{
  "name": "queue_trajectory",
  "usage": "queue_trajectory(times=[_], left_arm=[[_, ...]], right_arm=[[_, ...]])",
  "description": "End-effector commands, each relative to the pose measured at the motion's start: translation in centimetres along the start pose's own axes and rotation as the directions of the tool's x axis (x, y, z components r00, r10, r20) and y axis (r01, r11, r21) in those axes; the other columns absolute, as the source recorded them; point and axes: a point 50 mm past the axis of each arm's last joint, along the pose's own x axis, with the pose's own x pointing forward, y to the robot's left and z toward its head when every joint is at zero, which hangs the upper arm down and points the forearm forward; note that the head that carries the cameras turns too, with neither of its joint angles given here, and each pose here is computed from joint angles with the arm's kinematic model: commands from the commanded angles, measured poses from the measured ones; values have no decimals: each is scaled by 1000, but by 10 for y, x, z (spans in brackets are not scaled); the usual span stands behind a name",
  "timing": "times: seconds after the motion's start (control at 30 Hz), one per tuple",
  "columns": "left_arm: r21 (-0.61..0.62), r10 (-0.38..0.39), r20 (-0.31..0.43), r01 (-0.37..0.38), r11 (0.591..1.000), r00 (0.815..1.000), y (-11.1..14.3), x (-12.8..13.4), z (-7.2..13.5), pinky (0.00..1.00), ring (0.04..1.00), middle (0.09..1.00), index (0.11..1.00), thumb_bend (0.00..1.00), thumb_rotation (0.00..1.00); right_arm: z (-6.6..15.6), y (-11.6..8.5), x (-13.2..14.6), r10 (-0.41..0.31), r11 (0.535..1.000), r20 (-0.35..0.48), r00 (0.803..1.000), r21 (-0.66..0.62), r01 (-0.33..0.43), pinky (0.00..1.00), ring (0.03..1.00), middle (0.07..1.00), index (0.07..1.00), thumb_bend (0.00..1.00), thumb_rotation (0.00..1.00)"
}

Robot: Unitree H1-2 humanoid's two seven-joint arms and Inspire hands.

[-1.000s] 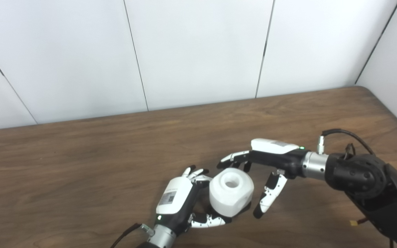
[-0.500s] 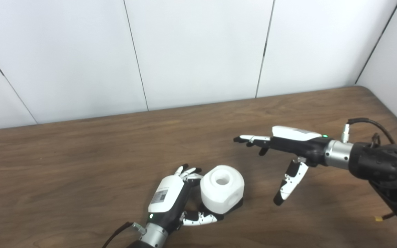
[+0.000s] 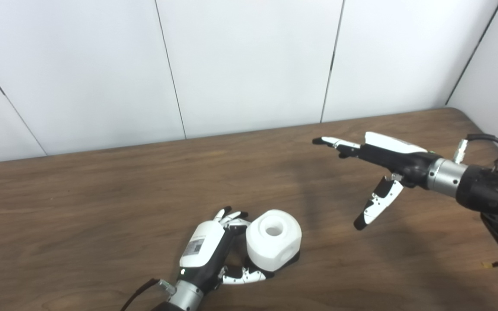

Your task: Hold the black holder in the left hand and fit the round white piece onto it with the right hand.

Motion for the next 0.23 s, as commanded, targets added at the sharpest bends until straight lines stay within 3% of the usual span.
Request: queue_trajectory(times=[0.0, 0.2], left_arm=[[8, 32, 40, -32, 999, 999, 11, 3, 3, 992, 878, 696, 481, 525, 65], [7, 37, 32, -37, 999, 999, 13, 1, -4, 1000, 882, 698, 481, 525, 64]], right_arm=[[0, -9, -2, -92, 996, 23, 995, -6, 92, 872, 959, 991, 1000, 998, 178], [-16, 12, -4, -245, 961, -4, 969, 127, 244, 877, 955, 983, 999, 815, 315]])
